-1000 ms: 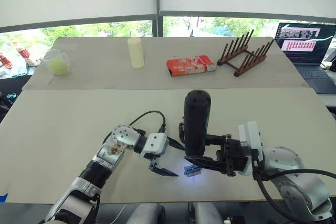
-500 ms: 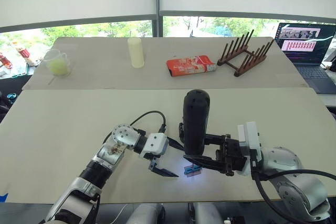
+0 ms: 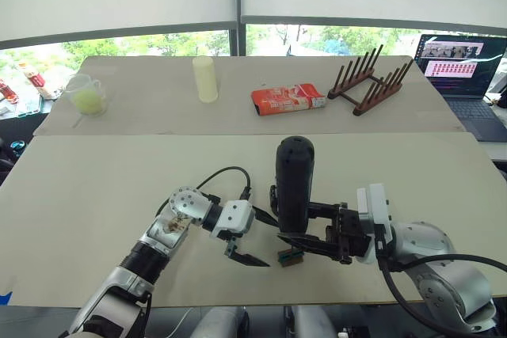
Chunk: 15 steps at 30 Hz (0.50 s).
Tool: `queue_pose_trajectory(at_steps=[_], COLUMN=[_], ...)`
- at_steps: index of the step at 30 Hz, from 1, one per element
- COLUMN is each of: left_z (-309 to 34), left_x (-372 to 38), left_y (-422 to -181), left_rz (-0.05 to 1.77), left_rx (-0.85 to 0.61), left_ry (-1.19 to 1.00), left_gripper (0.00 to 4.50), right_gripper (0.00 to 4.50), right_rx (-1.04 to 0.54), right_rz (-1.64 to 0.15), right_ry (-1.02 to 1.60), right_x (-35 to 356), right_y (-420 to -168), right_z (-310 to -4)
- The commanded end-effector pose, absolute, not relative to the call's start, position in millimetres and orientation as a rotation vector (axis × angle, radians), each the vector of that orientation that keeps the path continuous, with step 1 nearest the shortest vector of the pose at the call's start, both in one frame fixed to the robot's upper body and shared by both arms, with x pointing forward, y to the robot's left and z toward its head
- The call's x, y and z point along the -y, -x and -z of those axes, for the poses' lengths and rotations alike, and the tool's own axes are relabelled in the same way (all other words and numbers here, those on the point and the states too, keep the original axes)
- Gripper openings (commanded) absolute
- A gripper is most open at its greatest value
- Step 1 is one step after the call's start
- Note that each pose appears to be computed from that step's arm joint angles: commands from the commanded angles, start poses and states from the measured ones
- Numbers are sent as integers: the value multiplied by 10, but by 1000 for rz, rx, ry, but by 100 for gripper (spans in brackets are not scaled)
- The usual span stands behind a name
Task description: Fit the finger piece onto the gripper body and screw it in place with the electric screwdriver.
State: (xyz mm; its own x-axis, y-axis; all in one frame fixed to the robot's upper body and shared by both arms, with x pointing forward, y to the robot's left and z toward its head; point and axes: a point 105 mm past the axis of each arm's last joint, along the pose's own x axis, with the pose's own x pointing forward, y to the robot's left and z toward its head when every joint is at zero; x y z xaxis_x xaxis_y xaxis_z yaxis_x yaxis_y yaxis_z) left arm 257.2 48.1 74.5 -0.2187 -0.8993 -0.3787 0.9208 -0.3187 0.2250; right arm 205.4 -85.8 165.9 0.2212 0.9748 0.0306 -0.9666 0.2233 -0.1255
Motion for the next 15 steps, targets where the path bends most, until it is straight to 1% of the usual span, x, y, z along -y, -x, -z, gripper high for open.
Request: queue_pose_trajectory(at_steps=[1, 15], left_z=[-814, -818], left_x=[-460, -460], left_y=[-2597, -2596], left_rz=[1821, 1819], left_rx=[-17, -14], left_ry=[-541, -537], left_gripper=[450, 450], right_gripper=[190, 190], right_rx=[203, 198], right_rz=[-1369, -1367], right_ry=[103, 139], right_x=[831, 858], right_y=[-1983, -1998], right_z=[-1815, -1803])
